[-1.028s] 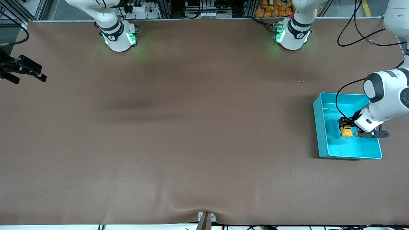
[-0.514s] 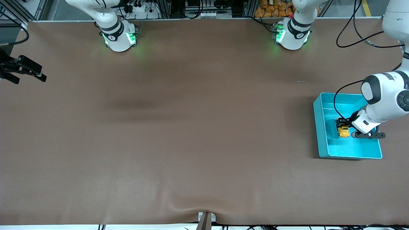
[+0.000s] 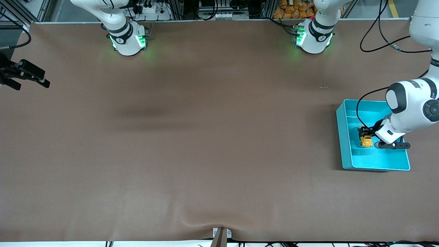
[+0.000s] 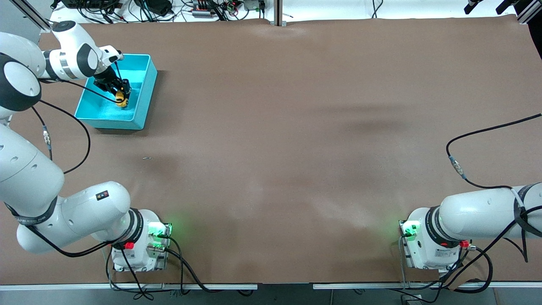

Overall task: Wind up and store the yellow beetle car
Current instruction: 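Lower the car into the bin and open the left gripper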

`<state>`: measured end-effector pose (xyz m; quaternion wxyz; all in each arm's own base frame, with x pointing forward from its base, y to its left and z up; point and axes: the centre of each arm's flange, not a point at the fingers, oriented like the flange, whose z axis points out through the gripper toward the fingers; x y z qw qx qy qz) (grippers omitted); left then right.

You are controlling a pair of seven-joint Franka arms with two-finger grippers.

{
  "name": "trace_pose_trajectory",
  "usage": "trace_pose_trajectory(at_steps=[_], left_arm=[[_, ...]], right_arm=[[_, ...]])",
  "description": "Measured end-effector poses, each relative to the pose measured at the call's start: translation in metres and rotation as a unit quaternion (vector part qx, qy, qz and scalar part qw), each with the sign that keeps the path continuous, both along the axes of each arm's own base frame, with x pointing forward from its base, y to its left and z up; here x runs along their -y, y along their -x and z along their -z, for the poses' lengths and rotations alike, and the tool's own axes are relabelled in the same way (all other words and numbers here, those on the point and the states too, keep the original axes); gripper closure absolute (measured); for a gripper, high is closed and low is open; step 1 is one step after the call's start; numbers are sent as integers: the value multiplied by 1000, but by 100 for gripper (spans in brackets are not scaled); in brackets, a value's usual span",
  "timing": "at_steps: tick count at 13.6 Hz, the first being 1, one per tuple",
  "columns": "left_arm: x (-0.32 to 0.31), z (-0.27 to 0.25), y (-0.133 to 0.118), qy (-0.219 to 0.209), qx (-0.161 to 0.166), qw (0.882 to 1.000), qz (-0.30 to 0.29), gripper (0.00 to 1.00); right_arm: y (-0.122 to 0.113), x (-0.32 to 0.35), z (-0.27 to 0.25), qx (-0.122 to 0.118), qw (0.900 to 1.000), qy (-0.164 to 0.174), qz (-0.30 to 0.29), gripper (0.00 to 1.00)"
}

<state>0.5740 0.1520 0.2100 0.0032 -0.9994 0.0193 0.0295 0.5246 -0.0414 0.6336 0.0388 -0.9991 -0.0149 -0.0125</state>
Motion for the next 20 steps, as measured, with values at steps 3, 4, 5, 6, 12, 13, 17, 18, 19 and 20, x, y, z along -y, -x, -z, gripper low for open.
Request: trace_pose_trajectory(at_steps=[3,4,5,6,12,13,17,18,19,20], left_arm=[[0,9,1,3,-6,1000,-1,55],[0,11,0,4,-7,1000,-1,55],[-1,13,0,5,-8,1000,-1,55],[-1,13,0,5,-8,1000,-1,55],[-3,8,-4,3,-2,1000,-2,10],[-3,4,-7,2,2,1000,-2,1],[-2,-43,-20,-13,41,999,3,0],[1,-61,-23,-19,54,998,6,0],[8,-80,-26,-23,64,998,12,0],[19,-99,-28,-25,68,997,21,0]], right_arm=[[0,0,-1,1,1000,0,0,0],[0,0,-1,0,1000,0,0,0],[1,0,0,-2,1000,0,0,0],[1,0,0,-2,1000,0,0,0],[1,1,0,-2,1000,0,0,0],[1,1,0,-2,1000,0,1,0],[1,1,-1,-2,1000,0,1,0],[1,1,-1,-2,1000,0,1,0],[1,1,-1,-2,1000,0,1,0],[1,1,-1,-1,1000,0,1,0]])
